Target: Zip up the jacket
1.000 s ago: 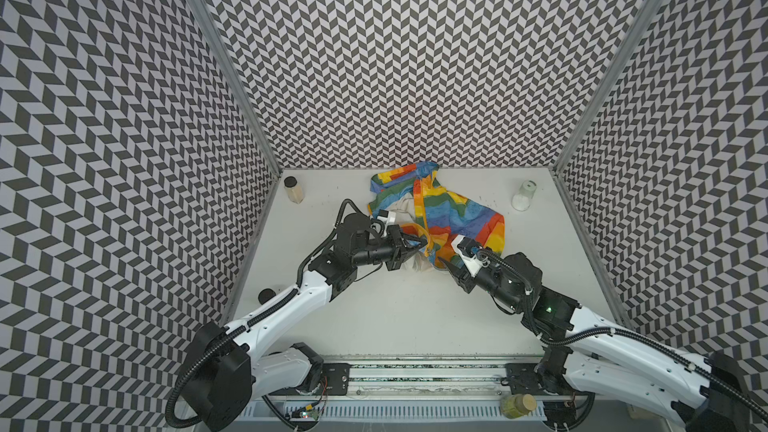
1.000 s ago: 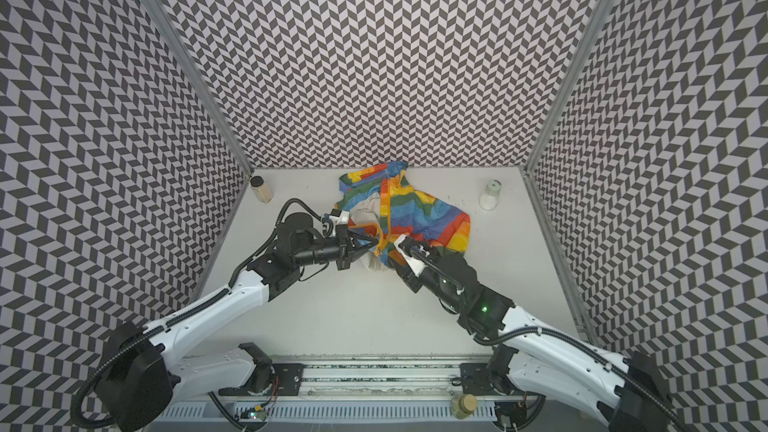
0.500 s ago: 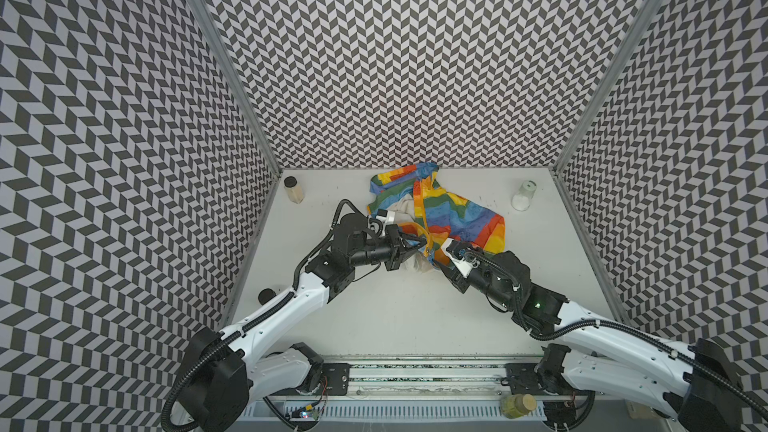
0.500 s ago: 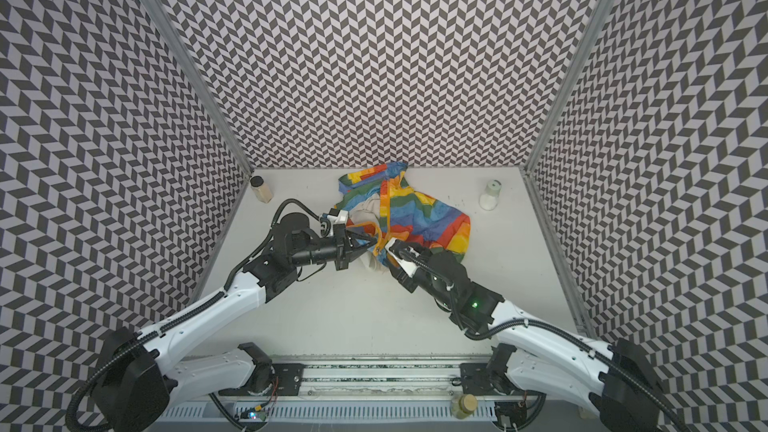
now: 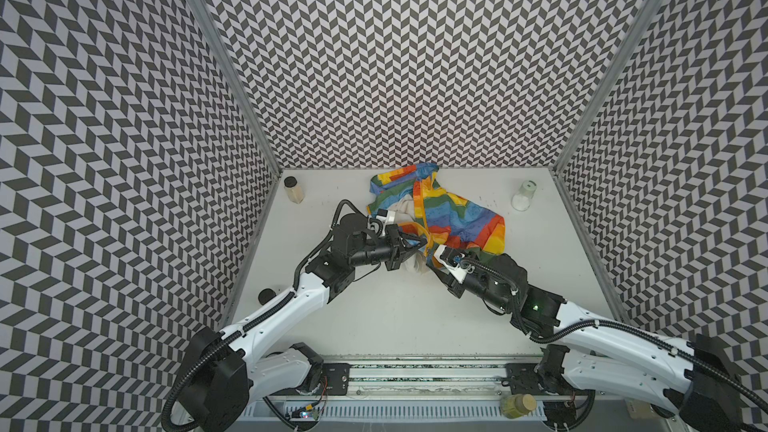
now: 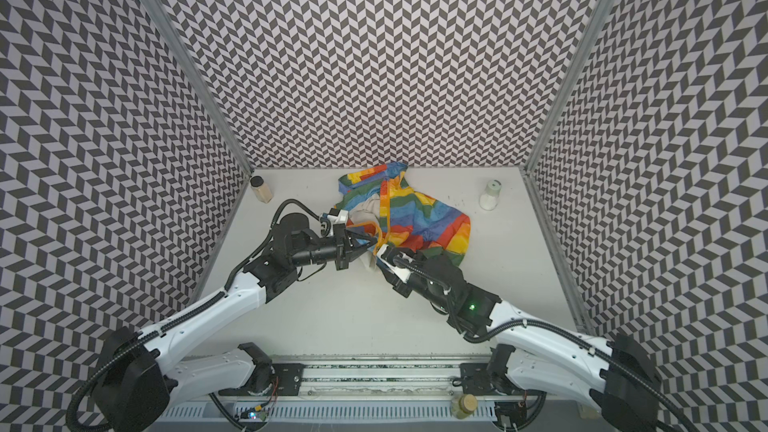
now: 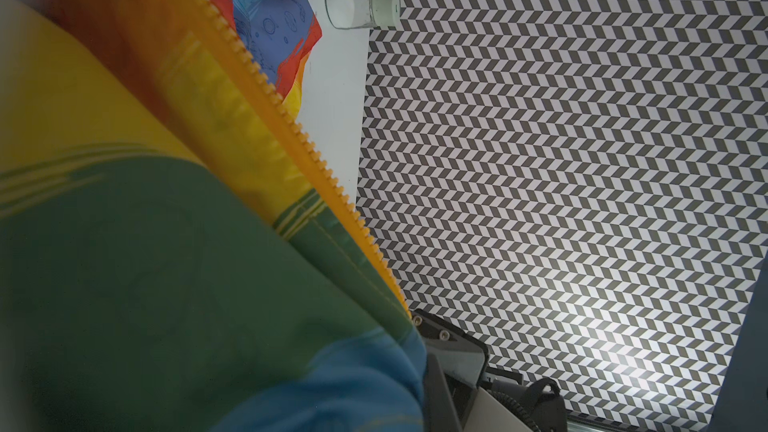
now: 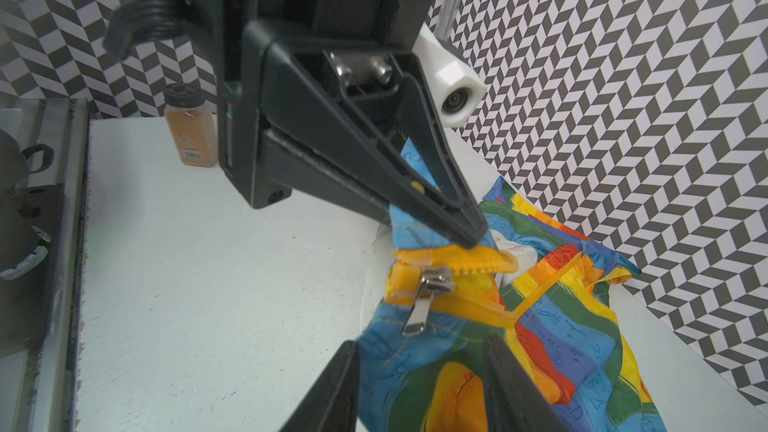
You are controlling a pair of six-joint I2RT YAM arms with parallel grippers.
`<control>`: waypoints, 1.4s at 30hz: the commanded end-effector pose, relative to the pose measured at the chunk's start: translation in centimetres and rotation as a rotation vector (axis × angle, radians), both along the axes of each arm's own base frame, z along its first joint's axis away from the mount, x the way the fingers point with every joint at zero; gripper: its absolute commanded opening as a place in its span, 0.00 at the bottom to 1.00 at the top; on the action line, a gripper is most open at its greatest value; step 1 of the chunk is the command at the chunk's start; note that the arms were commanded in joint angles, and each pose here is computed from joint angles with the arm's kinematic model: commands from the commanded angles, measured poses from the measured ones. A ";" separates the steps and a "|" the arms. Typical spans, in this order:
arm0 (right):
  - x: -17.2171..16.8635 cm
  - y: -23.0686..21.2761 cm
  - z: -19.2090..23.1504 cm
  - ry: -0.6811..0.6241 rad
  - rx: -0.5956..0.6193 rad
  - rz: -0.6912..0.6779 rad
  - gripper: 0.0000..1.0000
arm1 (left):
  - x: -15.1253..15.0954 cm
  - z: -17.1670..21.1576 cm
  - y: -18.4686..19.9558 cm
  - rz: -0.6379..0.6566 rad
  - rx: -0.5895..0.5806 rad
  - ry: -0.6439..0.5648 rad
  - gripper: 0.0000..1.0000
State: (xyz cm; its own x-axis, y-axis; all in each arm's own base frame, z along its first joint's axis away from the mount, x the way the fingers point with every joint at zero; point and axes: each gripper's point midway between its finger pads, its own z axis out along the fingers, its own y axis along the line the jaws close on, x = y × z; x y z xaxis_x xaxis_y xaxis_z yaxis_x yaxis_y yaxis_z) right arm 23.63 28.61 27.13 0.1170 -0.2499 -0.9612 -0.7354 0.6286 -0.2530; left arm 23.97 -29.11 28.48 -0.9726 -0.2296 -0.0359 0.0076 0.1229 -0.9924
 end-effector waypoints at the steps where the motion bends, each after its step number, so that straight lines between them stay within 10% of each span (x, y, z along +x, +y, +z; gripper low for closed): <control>1: 0.5 0.2 3.4 -0.091 0.058 -0.021 0.45 | -0.3 0.4 0.0 -0.020 -0.026 -0.014 0.00; 42: 1.3 0.7 1.9 -0.053 0.049 -0.044 0.20 | -1.1 0.6 -0.3 -0.036 -0.034 -0.024 0.00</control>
State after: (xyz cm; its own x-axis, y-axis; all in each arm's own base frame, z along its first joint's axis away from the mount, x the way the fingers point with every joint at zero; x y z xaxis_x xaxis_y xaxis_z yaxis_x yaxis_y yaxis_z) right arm 24.97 29.42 26.43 0.1035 -0.2720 -0.9567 -0.7141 0.6492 -0.2618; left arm 23.68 -29.29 27.77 -0.9746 -0.2221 -0.0276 -0.0007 0.1261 -0.9920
